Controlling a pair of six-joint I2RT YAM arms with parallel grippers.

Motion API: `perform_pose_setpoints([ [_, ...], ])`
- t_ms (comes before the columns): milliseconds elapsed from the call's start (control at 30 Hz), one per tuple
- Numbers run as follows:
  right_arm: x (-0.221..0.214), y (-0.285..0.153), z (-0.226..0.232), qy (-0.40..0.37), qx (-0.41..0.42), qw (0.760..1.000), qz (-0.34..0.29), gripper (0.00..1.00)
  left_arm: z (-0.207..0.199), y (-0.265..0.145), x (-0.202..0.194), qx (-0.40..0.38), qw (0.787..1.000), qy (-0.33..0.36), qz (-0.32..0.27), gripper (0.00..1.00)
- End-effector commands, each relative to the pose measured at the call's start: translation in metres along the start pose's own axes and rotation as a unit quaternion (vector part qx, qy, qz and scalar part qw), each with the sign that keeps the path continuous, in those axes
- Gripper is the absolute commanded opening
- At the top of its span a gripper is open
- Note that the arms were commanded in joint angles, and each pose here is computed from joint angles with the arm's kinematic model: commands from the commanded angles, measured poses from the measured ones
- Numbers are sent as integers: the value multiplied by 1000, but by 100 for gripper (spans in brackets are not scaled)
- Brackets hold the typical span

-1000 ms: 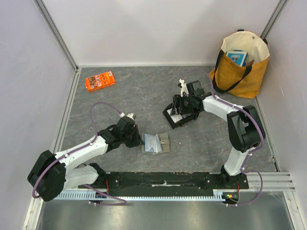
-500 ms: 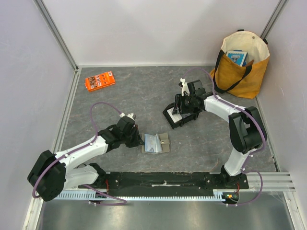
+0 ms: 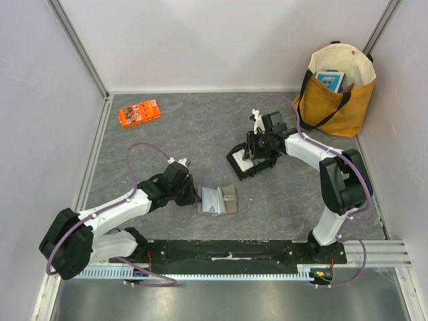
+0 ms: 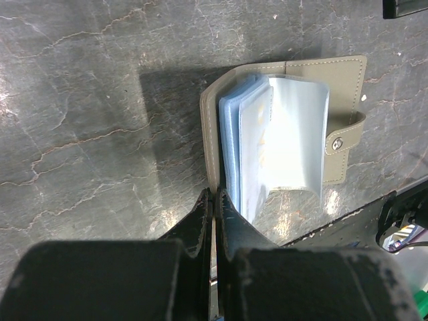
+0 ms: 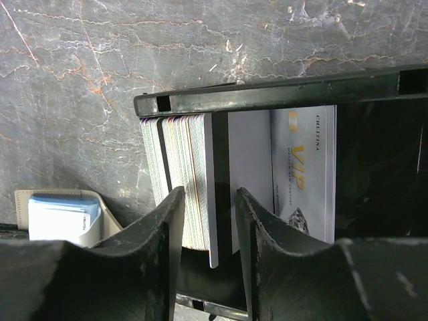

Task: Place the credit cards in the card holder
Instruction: Pick up the credit card from the storage box.

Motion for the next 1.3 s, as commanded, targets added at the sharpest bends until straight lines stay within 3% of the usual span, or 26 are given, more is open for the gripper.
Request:
perform_pose_setpoints([
  [0, 17, -15, 11, -9, 8, 999, -30, 42, -12, -3, 9, -26, 999, 24, -13, 2],
  [100, 19, -18, 11, -8, 4, 999, -36, 31, -13, -3, 9, -27, 999, 24, -14, 2],
  [267, 24, -24, 7, -7, -7, 999, -49, 24, -13, -3, 10, -27, 999, 25, -14, 2],
  [833, 20, -15, -20, 17, -56, 997, -40, 11, -12, -3, 9, -27, 999, 26, -14, 2],
  [867, 18, -13, -21, 19, -55, 998, -36, 15, -11, -3, 8, -26, 999, 25, -13, 2],
  [933, 15, -11, -18, 22, -39, 998, -34, 35, -12, -2, 9, -26, 999, 26, -13, 2],
  [1033, 17, -10, -8, 28, -3, 999, -46, 55, -12, -2, 8, -26, 999, 26, -12, 2],
  [1267, 14, -2, -2, 42, 31, 998, -39, 65, -11, -1, 8, -24, 999, 25, -12, 2],
])
Point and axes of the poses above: each gripper's point midway between its finger pads, its own y axis out along the fingers, its own z axis along the line the jaws close on, x = y × z, the point moved 5 cm from there along -y, back along the fingers
